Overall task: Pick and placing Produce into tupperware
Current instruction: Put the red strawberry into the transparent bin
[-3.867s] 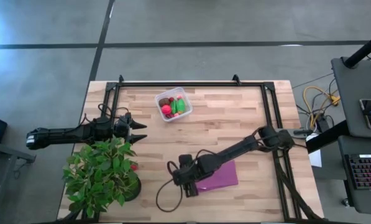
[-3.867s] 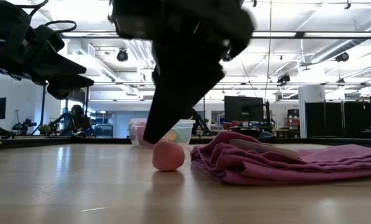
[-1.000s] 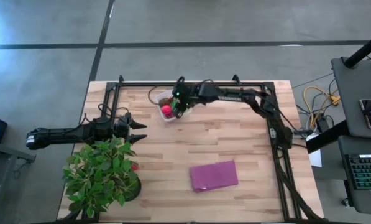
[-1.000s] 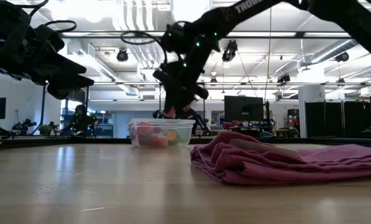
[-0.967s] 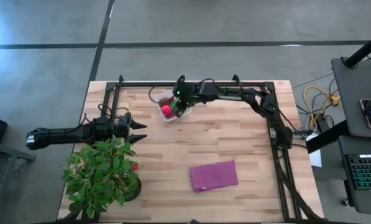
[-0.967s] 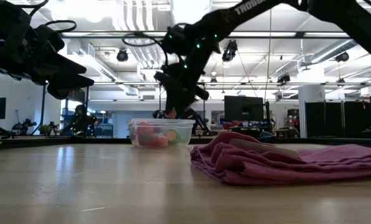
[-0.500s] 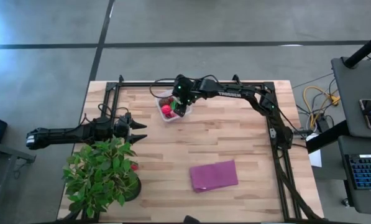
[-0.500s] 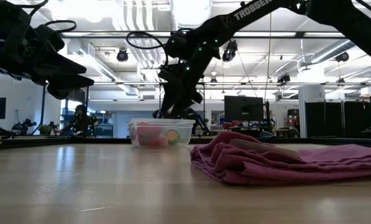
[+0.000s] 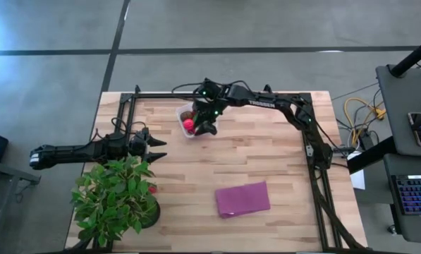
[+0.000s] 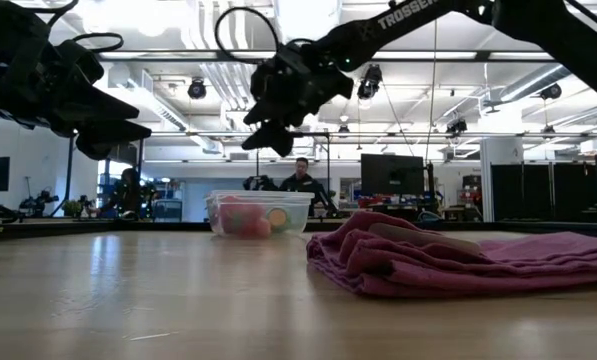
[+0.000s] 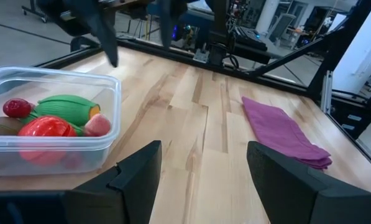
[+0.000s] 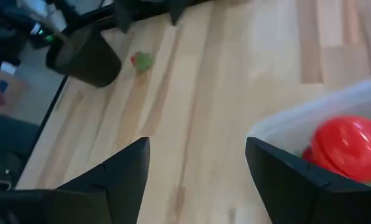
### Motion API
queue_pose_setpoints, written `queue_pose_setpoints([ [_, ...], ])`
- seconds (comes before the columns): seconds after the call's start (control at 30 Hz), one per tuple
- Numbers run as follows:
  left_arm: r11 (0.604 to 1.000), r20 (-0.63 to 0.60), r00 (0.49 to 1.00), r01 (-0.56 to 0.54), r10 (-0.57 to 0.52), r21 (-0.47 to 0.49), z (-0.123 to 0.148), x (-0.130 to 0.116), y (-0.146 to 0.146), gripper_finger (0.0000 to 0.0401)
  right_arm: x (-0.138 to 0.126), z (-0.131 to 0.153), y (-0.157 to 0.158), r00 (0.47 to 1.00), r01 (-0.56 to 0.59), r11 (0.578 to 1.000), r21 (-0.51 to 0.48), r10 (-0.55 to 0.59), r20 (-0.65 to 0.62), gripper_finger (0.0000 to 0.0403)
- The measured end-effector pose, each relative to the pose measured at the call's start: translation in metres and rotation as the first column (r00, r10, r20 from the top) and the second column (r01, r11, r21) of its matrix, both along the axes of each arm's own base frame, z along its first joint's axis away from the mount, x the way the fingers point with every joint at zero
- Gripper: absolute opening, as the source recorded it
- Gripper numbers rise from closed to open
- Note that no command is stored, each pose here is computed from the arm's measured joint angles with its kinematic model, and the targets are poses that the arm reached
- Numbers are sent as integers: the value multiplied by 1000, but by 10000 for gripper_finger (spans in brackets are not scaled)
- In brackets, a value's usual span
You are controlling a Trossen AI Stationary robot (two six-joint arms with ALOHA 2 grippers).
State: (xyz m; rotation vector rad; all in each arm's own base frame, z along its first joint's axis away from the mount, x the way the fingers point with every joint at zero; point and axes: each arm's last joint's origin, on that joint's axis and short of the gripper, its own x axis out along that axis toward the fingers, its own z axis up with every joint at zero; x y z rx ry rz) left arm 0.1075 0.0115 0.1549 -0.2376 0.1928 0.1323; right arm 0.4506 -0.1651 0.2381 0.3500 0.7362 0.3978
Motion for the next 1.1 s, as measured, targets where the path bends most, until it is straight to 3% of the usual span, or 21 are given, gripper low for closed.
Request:
queue_pose_setpoints([
  [0.1, 1000, 1, 1000, 0, 0, 0, 0, 0, 0, 224, 2, 0, 5, 999, -28, 999, -19, 29, 17, 255],
  [0.37, 1000, 0, 1000, 0, 0, 0, 0, 0, 0, 224, 5, 0, 12, 1000, -29, 999, 45, 29, 3, 254],
  [0.63, 1000, 0, 1000, 0, 0, 1, 0, 0, 0, 224, 5, 0, 12, 996, 59, 990, 126, -51, -67, 254],
  [0.77, 997, 44, 999, 0, -3, 77, 5, 1, 0, 224, 7, 1, 12, 989, 126, 973, 192, -107, -106, 254],
  [0.87, 997, 171, 985, -5, 19, -82, 16, 2, 0, 224, 10, 9, 12, 984, 165, 958, 234, -142, -112, 254],
  [0.97, 969, 316, 947, 25, 56, -247, 29, 2, 0, 224, 15, 24, 14, 985, 166, 955, 246, -151, -80, 254],
  [1.03, 912, 430, 898, 95, 94, -398, 40, 0, 0, 224, 17, 37, 14, 986, 165, 955, 248, -159, -43, 254],
  [1.1, 821, 518, 842, 185, 151, -540, 50, -3, 0, 224, 21, 50, 15, 986, 157, 956, 247, -165, 9, 254],
])
